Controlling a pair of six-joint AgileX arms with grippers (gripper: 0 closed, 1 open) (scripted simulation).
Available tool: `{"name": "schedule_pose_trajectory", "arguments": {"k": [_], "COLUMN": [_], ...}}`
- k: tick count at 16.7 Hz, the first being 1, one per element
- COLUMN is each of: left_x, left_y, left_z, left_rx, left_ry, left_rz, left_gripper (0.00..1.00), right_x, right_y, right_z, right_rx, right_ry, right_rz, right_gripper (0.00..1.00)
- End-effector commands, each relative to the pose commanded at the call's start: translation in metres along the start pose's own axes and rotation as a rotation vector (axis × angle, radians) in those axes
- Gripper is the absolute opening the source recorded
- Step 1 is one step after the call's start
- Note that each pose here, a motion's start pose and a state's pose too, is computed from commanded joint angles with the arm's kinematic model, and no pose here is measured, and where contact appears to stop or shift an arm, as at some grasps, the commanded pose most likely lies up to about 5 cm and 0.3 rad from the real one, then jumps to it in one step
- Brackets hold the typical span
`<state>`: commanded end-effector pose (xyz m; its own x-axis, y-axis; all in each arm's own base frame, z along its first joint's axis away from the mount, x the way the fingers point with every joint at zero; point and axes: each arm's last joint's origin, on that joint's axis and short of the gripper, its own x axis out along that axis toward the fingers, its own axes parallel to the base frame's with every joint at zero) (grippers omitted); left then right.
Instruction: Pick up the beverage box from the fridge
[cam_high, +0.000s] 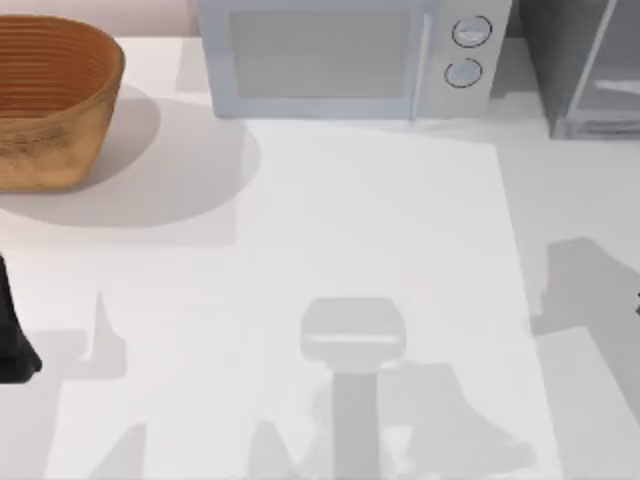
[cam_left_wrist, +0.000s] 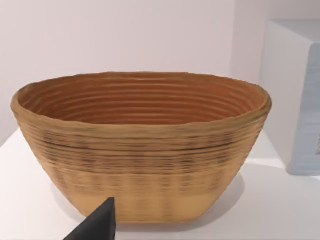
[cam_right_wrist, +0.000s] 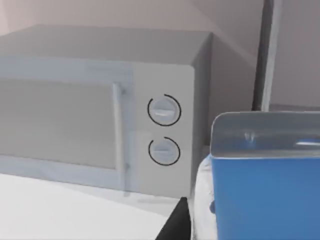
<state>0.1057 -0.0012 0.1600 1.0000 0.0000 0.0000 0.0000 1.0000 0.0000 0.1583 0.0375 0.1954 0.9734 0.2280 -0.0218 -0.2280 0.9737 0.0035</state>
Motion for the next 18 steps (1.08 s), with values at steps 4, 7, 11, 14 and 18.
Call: {"name": "schedule_pose_trajectory", "arguments": {"k": [4,7,11,14,18], "left_x": [0.0,0.0,0.0,0.0,0.0], "left_y": [0.0,0.0,0.0,0.0,0.0], "left_z": [0.0,0.0,0.0,0.0,0.0], "left_rx": [0.0,0.0,0.0,0.0,0.0], "left_ry": [0.0,0.0,0.0,0.0,0.0], "left_rz": [0.0,0.0,0.0,0.0,0.0], "left_gripper": [1.0,1.0,1.0,1.0,1.0], "right_x": [0.021,0.037,0.059,0.074,0.092], "right_y": [0.012,0.023,0.04,0.055,0.076], "right_z": [0.003,0.005,0.005,0.0,-0.017], "right_rx": [-0.002,-0.006,-0.012,-0.01,-0.005], "right_ry": [-0.003,-0.016,-0.046,-0.057,-0.048], "right_rz": [0.06,0.105,0.165,0.213,0.276], "right_gripper": [0.0,0.0,0.0,0.0,0.0]}}
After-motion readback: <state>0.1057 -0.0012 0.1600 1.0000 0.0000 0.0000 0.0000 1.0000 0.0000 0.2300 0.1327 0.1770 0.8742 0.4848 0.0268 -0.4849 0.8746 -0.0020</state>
